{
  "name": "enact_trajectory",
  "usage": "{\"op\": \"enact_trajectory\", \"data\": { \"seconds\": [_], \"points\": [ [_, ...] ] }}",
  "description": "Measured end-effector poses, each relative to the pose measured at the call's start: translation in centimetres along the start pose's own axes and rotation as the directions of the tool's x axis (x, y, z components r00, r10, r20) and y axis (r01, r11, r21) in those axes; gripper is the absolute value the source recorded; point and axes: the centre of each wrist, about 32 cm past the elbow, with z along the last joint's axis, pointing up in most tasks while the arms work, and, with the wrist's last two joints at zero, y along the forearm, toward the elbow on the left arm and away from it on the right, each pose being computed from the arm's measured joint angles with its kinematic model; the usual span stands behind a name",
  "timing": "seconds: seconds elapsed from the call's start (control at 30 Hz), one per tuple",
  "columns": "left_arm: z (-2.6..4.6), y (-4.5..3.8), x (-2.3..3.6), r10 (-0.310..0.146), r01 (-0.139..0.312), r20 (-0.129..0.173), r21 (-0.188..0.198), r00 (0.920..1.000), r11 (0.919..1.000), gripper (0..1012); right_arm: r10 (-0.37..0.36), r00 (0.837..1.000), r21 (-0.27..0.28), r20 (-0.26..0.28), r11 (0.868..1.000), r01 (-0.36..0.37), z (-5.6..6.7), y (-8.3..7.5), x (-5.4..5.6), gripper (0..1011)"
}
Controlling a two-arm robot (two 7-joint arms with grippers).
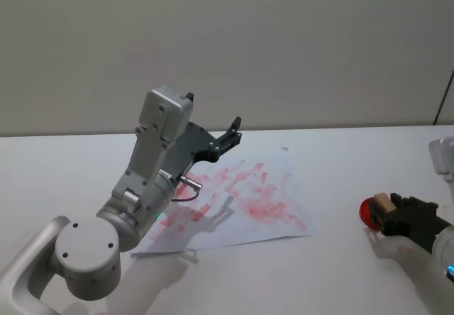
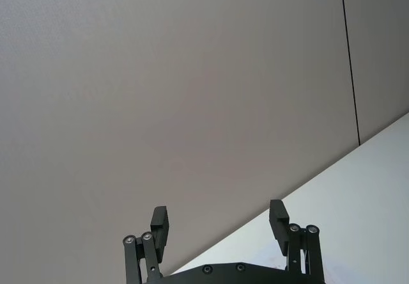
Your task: Use the one hand to pick up the stamp and affix it onto the A4 paper.
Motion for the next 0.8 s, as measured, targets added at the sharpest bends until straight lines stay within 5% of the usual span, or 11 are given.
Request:
{"op": "enact_trajectory", "data": {
  "seconds": [0.5,0.8],
  "points": [
    [0.0,0.0,0.0,0.0,0.0,0.0,0.0,1.0,1.0,1001,-0.001,1.0,-0.009,-0.001,1.0,0.001,-0.15,-0.01,-0.1,888],
    [0.0,0.0,0.0,0.0,0.0,0.0,0.0,1.0,1.0,1001,-0.002,1.0,-0.012,-0.001,1.0,0.002,-0.18,-0.02,-0.12,1001]
  ]
}}
